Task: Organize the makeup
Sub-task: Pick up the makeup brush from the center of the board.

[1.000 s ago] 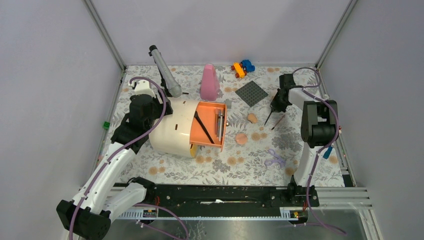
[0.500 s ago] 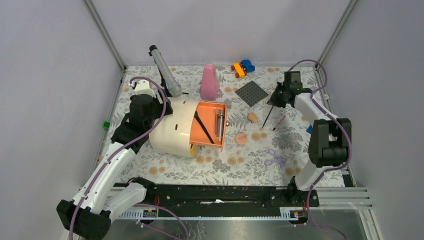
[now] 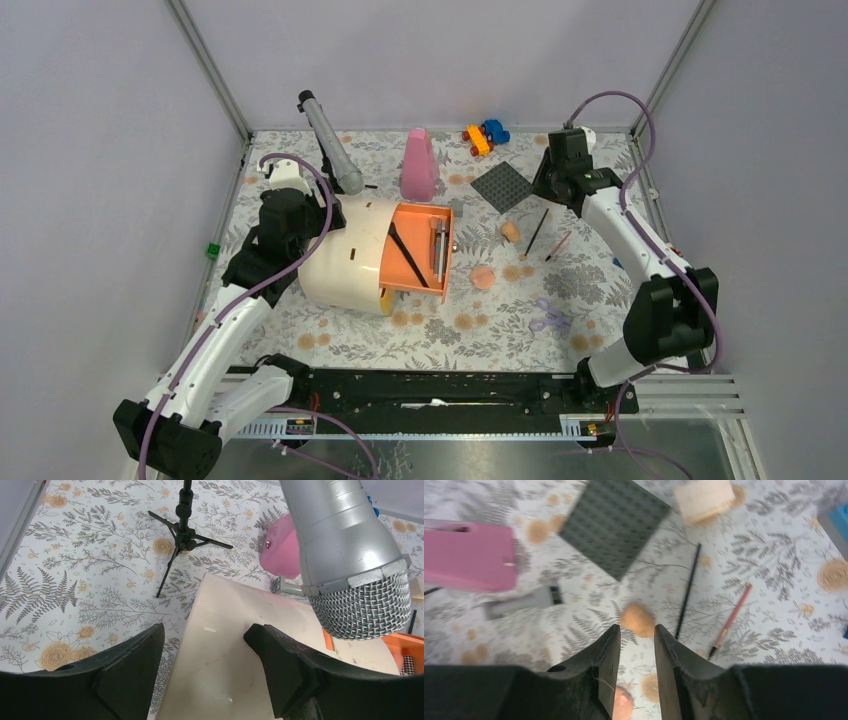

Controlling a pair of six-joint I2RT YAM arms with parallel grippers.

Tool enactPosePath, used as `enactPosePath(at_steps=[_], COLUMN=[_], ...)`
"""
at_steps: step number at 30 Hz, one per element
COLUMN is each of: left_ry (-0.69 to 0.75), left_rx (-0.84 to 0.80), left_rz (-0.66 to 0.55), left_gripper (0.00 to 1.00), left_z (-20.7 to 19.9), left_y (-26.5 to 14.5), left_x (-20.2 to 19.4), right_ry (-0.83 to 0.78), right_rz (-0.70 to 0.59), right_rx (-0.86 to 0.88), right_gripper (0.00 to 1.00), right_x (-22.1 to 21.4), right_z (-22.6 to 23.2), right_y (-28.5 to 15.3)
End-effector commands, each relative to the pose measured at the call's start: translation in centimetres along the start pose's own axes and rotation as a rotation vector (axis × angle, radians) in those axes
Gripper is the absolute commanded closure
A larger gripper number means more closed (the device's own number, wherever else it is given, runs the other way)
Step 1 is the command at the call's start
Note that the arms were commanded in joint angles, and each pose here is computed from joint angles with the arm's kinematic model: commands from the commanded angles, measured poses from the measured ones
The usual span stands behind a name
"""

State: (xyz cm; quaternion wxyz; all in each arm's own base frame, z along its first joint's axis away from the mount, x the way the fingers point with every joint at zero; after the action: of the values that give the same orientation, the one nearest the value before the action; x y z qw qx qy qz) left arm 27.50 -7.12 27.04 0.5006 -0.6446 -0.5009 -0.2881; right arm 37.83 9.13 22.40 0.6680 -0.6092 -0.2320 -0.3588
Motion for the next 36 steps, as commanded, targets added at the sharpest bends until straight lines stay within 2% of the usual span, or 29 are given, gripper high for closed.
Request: enactPosePath(at_steps=[1, 12, 19, 22, 28, 36], left_ry=[0.028, 0.035, 0.027, 0.037, 0.029, 0.027], left_rx=[-0.004, 0.004, -0.003, -0.004, 0.008, 0.009], left_rz=[0.030, 0.044, 0.033, 0.057, 0.029, 0.023], left_gripper=[0.24, 0.25, 0.24, 0.25, 0.24, 0.24], left_z=[0.4, 0.3, 0.4, 0.2, 0.6, 0.6], left_y=[-0.2, 0.0, -0.1, 0.3, -0.1, -0.2], left_x=[-0.6, -0.7, -0.7, -0.9, -0.4, -0.3], right_ry=[0.033, 0.033, 0.037, 0.006, -0.002, 0.017], right_rz=[0.176, 0.382, 0.441, 0.454, 0.479, 0.534], right_rx=[-0.176, -0.240, -0.252, -0.295, -0.284, -0.288], right_gripper=[0.60, 0.58, 0.58, 0.58, 0.60, 0.65], right_x=[-4.7, -9.3, -11.5, -11.5, -11.9, -13.9], right_z=[-3.2, -4.7, -4.8, -5.4, -5.2, -5.7], right_y=[3.5, 9.2, 12.2, 12.6, 13.3, 12.2])
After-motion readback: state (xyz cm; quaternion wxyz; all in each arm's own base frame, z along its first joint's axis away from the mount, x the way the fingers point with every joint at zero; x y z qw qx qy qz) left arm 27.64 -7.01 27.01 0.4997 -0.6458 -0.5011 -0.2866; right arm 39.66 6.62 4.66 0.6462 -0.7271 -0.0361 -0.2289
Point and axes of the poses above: each gripper's point midway between its finger pads, its own y axis out along the fingers, its own z axis along the line the jaws close on, x = y × z, the point moved 4 cm from there along -y, back along the fingers, and after that the axes turned 8 degrees about -y, right-handed, at the moved point
